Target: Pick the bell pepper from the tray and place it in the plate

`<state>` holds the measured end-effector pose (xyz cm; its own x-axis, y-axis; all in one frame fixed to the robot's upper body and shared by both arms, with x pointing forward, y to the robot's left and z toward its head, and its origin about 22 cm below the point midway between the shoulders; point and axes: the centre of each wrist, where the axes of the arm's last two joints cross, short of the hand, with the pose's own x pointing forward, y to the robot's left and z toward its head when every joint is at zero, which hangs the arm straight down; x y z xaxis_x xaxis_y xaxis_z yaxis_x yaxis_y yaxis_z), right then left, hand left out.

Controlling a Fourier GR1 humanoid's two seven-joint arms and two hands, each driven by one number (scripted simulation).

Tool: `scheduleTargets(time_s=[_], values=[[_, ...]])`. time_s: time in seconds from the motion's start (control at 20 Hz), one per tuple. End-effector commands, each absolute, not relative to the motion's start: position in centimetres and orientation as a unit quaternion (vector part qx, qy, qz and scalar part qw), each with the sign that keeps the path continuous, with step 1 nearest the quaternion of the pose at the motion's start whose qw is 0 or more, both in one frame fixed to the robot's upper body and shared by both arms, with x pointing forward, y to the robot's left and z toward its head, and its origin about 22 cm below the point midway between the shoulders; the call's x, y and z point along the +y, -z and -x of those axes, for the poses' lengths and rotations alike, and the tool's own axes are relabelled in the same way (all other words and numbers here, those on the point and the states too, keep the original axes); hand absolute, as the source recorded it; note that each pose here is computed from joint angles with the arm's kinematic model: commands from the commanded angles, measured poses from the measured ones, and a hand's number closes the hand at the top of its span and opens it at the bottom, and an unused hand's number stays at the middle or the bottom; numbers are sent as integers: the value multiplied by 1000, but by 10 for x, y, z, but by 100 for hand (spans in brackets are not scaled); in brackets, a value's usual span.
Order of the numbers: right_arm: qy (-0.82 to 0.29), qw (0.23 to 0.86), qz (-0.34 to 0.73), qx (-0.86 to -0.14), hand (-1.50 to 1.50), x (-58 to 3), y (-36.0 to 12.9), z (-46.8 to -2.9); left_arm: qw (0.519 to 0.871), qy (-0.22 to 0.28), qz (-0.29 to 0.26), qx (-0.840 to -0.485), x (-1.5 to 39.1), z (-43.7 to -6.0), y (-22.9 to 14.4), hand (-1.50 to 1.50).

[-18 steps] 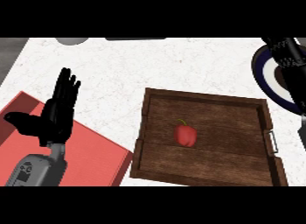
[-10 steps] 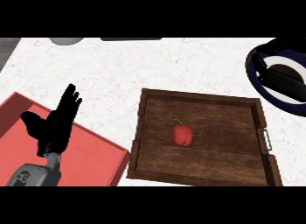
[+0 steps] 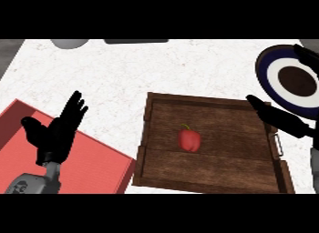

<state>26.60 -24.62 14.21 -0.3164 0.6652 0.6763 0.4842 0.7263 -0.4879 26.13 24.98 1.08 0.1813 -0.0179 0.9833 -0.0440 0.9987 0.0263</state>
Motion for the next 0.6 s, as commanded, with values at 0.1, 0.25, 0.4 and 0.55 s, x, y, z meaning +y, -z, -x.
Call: scheduleTargets(time_s=[0.1, 0.25, 0.4, 0.55], values=[[-156, 490, 381, -769, -150, -230, -145, -226, 829, -6, -15, -559, 242, -228, 31, 0], [-267, 538, 394, -695, -150, -231, -137, -223, 830, -11, -17, -557, 252, -239, 24, 0], [-331, 569, 399, -638, -150, -224, -136, -213, 826, -13, -16, -563, 249, -235, 30, 0], [-355, 580, 414, -606, -150, -199, -140, -209, 829, 6, -6, -559, 244, -238, 26, 0]])
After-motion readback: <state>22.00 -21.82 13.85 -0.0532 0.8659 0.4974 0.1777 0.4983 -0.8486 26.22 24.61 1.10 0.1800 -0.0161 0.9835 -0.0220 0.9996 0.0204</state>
